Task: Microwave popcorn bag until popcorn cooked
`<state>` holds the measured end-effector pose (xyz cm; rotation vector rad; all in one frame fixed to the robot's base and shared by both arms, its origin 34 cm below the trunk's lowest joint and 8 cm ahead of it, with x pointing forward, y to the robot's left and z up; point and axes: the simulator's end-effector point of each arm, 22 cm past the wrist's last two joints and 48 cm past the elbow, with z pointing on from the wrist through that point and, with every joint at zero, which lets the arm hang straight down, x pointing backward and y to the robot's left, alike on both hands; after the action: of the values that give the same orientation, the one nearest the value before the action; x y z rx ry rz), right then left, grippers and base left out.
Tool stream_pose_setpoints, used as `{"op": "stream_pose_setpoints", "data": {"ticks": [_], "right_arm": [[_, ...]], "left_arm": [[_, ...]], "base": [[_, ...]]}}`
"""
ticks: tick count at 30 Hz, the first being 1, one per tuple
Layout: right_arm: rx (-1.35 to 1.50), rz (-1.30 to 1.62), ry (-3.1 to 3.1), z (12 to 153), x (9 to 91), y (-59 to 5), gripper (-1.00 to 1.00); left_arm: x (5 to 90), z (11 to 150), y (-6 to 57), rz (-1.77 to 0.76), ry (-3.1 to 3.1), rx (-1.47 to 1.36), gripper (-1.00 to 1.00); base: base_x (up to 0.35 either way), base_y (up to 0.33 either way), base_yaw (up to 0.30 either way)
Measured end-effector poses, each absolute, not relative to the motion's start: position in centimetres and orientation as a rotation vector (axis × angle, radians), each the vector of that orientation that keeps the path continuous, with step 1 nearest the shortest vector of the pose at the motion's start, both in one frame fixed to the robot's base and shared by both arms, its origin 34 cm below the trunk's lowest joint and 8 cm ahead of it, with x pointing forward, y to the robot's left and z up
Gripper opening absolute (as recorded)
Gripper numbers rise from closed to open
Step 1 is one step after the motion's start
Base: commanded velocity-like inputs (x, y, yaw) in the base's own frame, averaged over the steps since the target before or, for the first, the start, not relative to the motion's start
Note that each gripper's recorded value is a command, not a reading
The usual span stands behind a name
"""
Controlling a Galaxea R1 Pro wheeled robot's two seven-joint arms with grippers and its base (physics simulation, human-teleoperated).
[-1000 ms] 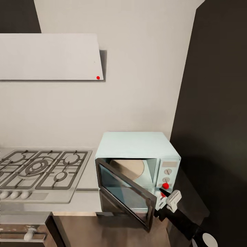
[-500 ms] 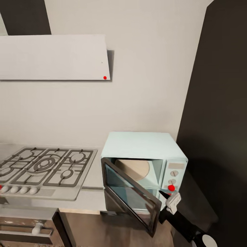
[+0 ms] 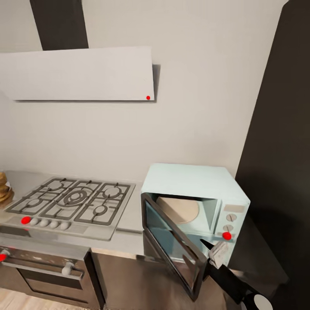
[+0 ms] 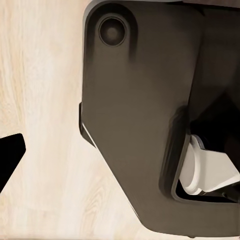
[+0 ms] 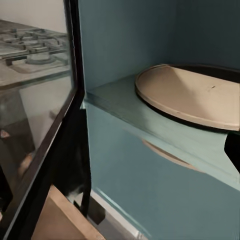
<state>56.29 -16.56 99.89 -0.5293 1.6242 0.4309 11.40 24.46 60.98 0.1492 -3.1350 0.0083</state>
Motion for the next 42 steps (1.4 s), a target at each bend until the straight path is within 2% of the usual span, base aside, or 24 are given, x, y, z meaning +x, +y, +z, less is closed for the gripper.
{"op": "stream_pose_setpoints", "data": {"ticks": [22, 29, 42], "right_arm": [[-0.414, 0.360, 1.624, 100.5, 57.7, -18.7, 1.00], [-0.398, 0.364, 1.621, 100.6, 57.8, -18.8, 1.00], [-0.399, 0.366, 1.620, 100.6, 57.7, -18.7, 1.00]], "left_arm": [[11.4, 61.0, 24.5, 0.008, -3.135, 0.149, 1.00], [11.4, 61.0, 24.4, 0.009, -3.135, 0.149, 1.00], [11.4, 61.0, 24.4, 0.010, -3.135, 0.149, 1.00]], "base": [[-0.001, 0.000, 0.233], [-0.194, 0.015, 0.239], [-0.009, 0.002, 0.240]]}}
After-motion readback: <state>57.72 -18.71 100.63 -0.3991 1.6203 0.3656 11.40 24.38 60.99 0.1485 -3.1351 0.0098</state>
